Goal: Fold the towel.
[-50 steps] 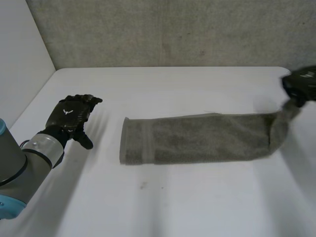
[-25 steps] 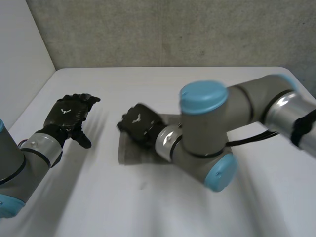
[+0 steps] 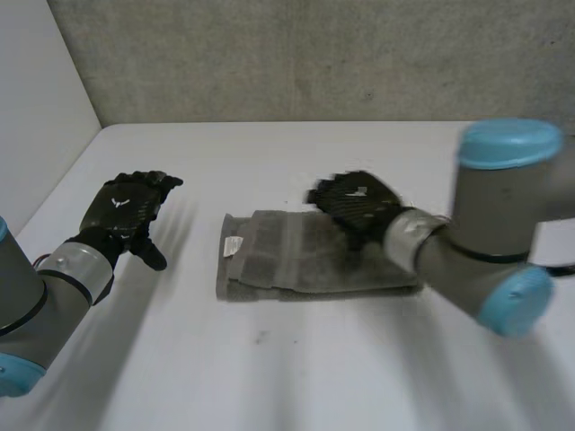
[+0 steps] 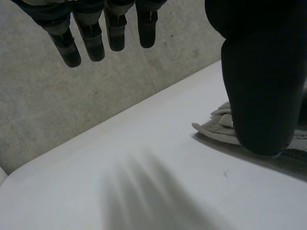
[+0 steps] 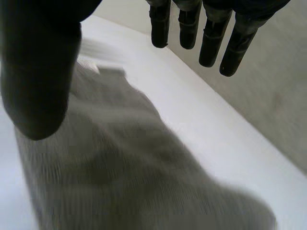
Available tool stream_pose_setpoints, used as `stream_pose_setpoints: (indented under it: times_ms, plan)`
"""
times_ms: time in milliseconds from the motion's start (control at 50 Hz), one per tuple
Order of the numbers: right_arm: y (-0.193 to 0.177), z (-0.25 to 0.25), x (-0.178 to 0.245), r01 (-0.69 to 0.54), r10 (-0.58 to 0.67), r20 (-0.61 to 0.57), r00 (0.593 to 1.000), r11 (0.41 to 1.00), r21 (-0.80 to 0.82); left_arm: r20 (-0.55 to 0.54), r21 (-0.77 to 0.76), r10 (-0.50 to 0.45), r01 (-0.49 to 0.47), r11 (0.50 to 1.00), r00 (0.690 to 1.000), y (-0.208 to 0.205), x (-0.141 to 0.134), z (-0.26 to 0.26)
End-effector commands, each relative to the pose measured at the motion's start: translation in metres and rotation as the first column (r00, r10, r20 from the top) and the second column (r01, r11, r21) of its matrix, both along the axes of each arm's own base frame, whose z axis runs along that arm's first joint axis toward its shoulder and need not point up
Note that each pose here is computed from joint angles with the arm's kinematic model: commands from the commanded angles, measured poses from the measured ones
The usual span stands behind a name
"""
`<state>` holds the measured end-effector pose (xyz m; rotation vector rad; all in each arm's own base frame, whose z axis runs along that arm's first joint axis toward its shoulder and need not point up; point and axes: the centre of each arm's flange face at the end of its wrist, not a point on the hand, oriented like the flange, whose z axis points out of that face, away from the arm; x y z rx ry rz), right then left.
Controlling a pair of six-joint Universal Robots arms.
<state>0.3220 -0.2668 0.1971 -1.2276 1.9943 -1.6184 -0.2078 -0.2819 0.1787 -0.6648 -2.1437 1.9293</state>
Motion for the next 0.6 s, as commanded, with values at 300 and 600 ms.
stream_pose_setpoints:
  times_ms: [300, 600]
  plan:
    - [-0.028, -0.064, -0.083, 0.192, -0.19, -0.061, 0.98, 0.98, 0.045, 0.002, -0.001, -0.013, 0.013, 1.0, 1.0, 0.005, -0.003, -0.004]
    - [-0.032, -0.006, -0.039, 0.078, -0.076, 0.024, 0.997, 0.991, -0.112, -0.011, -0.056, -0.011, 0.01, 0.998, 1.0, 0.007, -0.003, 0.016]
